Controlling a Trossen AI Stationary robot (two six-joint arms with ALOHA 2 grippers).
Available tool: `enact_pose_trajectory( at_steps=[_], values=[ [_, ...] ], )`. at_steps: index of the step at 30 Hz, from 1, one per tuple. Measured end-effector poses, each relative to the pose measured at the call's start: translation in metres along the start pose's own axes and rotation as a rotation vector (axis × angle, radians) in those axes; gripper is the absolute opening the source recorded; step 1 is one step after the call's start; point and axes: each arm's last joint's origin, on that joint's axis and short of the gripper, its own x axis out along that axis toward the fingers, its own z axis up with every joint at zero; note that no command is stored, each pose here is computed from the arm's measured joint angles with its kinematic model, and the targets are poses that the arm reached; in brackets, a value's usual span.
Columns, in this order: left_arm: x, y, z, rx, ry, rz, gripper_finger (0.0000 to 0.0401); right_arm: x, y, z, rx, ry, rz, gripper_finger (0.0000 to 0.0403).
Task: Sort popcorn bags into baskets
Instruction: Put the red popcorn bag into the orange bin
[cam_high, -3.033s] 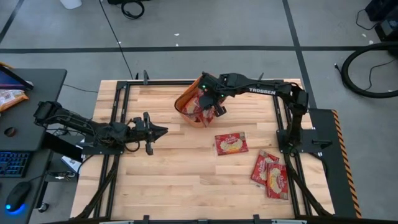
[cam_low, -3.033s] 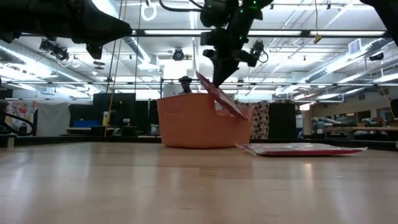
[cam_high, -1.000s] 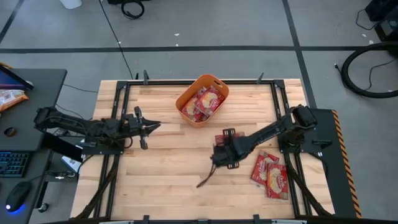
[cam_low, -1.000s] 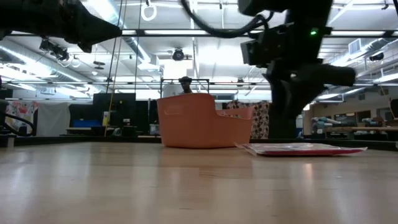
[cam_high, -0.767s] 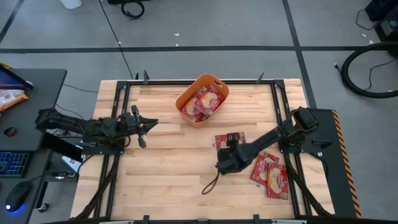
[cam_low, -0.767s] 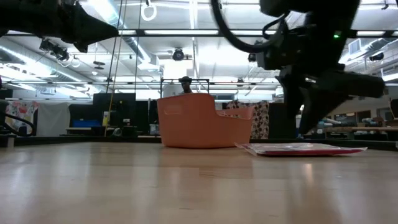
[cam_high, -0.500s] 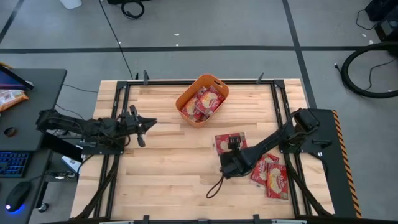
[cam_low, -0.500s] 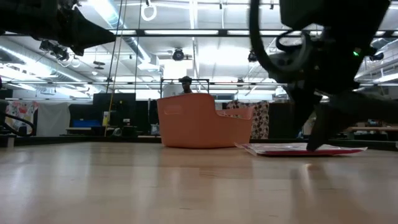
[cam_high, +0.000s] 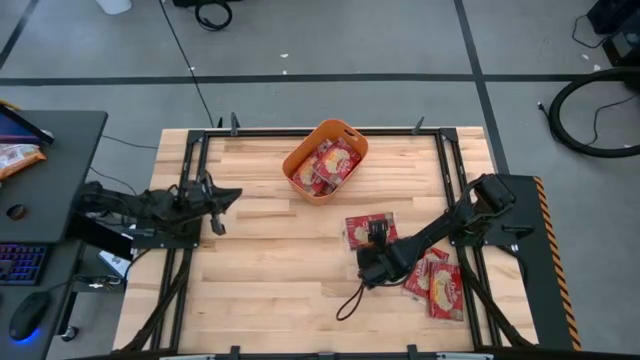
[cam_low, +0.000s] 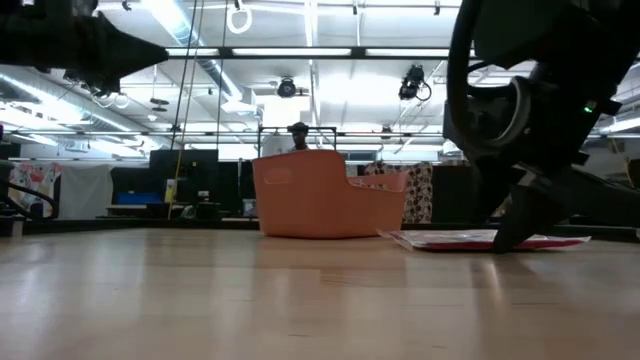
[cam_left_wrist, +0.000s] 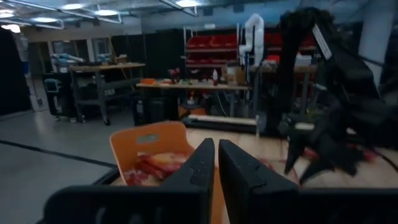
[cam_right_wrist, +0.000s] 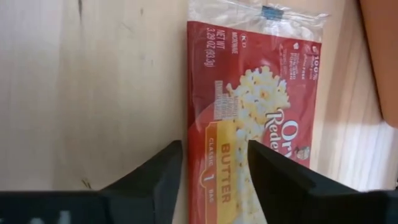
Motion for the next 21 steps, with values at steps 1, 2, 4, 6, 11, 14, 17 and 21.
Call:
enact_pose_trajectory(
  at_steps=[1, 2, 4, 6, 11, 14, 17, 21],
  values=[
    [-0.0021, 0.0009, -0.0013, 0.007, 0.009, -0.002, 0.0025, 0.0008, -0.0001, -0.0004, -0.001, 0.004, 0.009, 0.0182],
    [-0.0043, 0.002, -0.0023, 0.009, 0.015, 0.001, 0.0024, 0.0015, -0.0003, -0.0008, 0.0, 0.006, 0.017, 0.0172],
    [-0.0088, 0.0048, -0.0026, -0.002, 0.011, 0.012, 0.0021, 0.0028, -0.0001, -0.0018, 0.004, 0.008, 0.03, 0.0147],
    [-0.0096, 0.0047, -0.0033, -0.002, 0.019, 0.009, 0.0018, 0.0035, 0.0005, -0.0024, 0.003, 0.008, 0.034, 0.0122],
    [-0.0097, 0.0041, -0.0042, -0.001, 0.024, 0.002, 0.0016, 0.0043, 0.0012, -0.002, 0.0, 0.015, 0.066, 0.0063],
    [-0.0095, 0.0039, -0.0038, -0.005, 0.021, 0.001, 0.0016, 0.0043, 0.0019, -0.0018, -0.004, 0.017, 0.088, 0.0019],
    [-0.0096, 0.0041, -0.0019, -0.02, 0.003, 0.002, 0.0016, 0.0024, 0.0015, 0.0005, -0.01, 0.017, 0.092, 0.0009],
    [-0.0096, 0.0043, 0.0005, -0.035, -0.017, 0.004, 0.0016, -0.0051, -0.0039, 0.0062, -0.061, 0.049, 0.061, 0.0006]
  ],
)
